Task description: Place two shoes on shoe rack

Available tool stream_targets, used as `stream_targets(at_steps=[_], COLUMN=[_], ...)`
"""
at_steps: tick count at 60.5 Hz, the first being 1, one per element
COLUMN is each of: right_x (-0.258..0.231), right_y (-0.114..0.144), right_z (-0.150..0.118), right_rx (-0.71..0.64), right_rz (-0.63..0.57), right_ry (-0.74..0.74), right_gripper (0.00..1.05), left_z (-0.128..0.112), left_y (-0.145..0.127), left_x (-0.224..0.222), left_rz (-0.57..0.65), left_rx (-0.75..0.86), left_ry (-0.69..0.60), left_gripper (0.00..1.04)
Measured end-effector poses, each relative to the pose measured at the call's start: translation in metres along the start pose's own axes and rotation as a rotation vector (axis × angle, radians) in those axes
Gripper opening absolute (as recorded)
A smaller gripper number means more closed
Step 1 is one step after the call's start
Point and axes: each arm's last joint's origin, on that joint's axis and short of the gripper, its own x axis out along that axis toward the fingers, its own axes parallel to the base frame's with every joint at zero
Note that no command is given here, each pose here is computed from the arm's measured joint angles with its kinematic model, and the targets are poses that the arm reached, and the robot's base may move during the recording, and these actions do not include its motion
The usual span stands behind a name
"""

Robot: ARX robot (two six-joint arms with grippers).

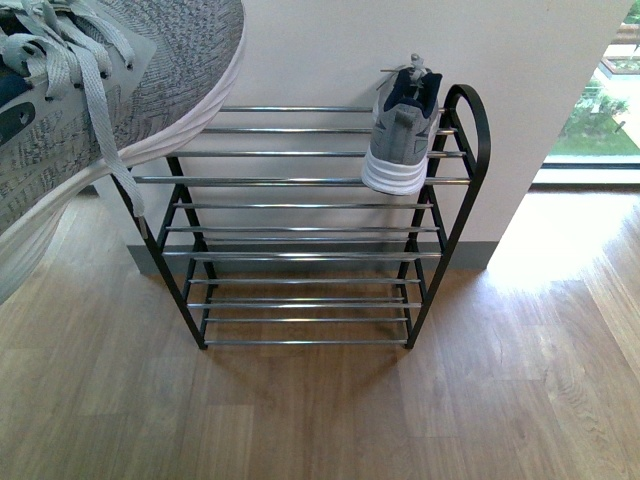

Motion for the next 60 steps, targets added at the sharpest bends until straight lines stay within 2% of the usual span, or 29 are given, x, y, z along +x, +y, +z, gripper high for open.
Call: stream_targets(at_steps=[3,5,16,36,38,60], right_x=[0.0,0.0,0.0,0.0,0.0,0.0], right_y=[0.0,0.0,0.0,0.0,0.0,0.0], right_z=[0.0,0.0,0.0,0.0,0.0,0.0001], right_rx=[-0.001,-0.001,-0.001,-0.001,-0.001,-0.001], right_rz=[0.0,0.0,0.0,0.0,0.0,0.0], right_ry=[0.0,0.0,0.0,0.0,0.0,-0.001], right_gripper=[0.02,0.07,0.41,0.94,0.97,0.95], left_z=[0.0,0.0,0.0,-0.0002,-0.0001,-0.0002], left_y=[0.0,0.0,0.0,-0.0001,0.0,0.0], left_x=[0.0,0.0,0.0,0.0,0.0,0.0001], left_rz=[0.0,-0.001,-0.001,-0.001,-0.001,0.0], left_rx=[0.0,0.0,0.0,0.0,0.0,0.0], left_ry=[0.0,0.0,0.0,0.001,0.001,0.001], left_gripper=[0.02,0.02,0.02,0.02,0.02,0.02])
